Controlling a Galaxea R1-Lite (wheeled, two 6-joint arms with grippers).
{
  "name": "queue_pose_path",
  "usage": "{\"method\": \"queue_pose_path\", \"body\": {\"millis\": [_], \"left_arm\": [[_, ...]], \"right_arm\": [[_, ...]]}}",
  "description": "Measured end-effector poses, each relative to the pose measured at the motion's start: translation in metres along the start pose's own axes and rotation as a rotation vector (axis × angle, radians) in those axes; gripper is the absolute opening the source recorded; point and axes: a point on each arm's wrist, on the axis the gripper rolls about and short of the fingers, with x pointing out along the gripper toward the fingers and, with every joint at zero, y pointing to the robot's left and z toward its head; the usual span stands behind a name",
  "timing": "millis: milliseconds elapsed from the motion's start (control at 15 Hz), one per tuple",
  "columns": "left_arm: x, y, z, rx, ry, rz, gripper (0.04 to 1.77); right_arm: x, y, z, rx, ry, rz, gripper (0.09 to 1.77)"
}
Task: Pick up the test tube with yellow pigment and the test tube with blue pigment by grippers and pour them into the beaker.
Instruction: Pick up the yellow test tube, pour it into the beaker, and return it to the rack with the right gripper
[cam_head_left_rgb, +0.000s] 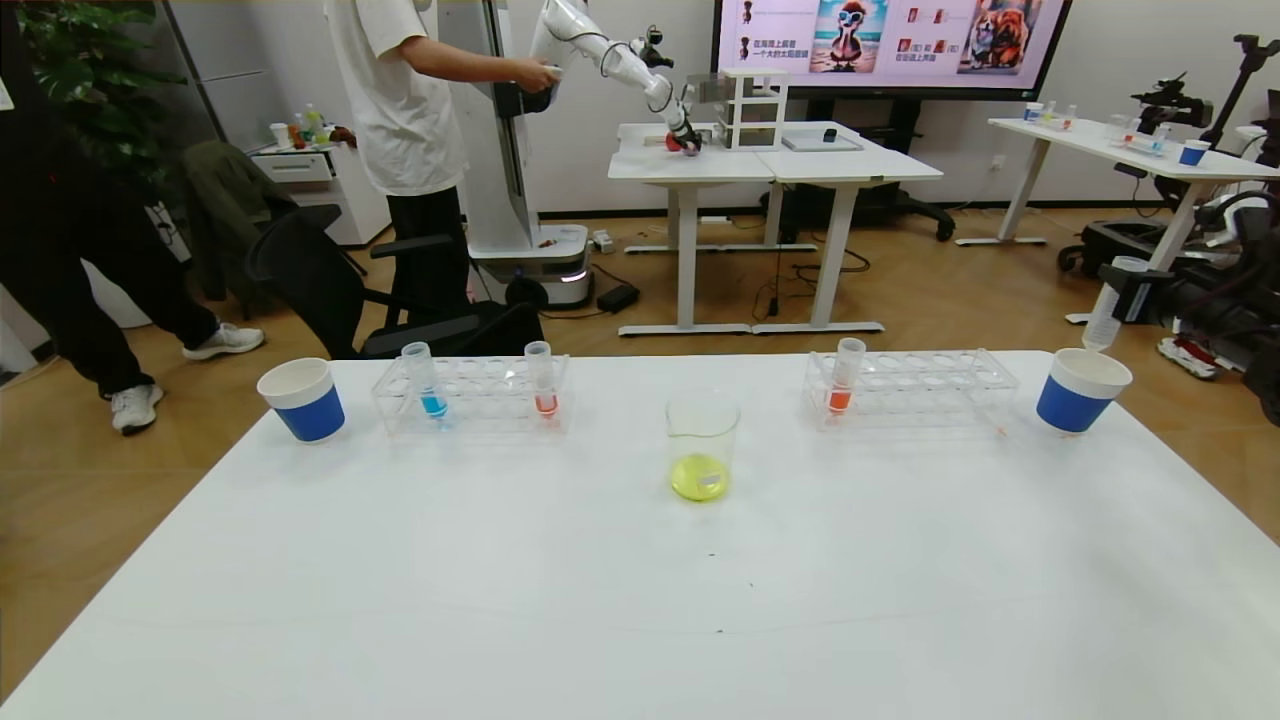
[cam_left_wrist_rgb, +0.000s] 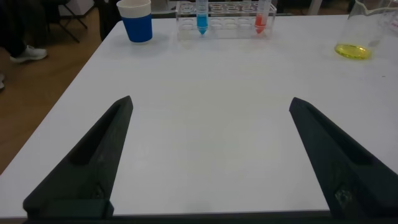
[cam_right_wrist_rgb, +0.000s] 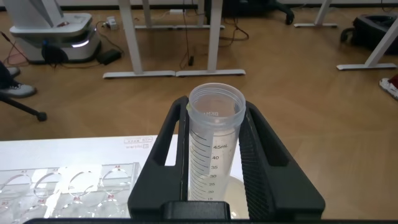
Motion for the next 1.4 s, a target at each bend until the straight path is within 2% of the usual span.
{"method": "queue_pose_path", "body": {"millis": [600, 1067, 1400], "left_arm": [[0.000, 0.000, 0.000, 0.000, 0.000, 0.000, 1.75], [0.000, 0.000, 0.000, 0.000, 0.000, 0.000, 1.75], [0.000, 0.000, 0.000, 0.000, 0.000, 0.000, 1.75]], "right_arm": [[0.029, -0.021, -0.041, 0.000, 0.008, -0.028, 0.50], [0.038, -0.020, -0.072, 0.000, 0.021, -0.019, 0.50], [0.034, -0.020, -0.082, 0.008, 0.054, -0.012, 0.50]]}}
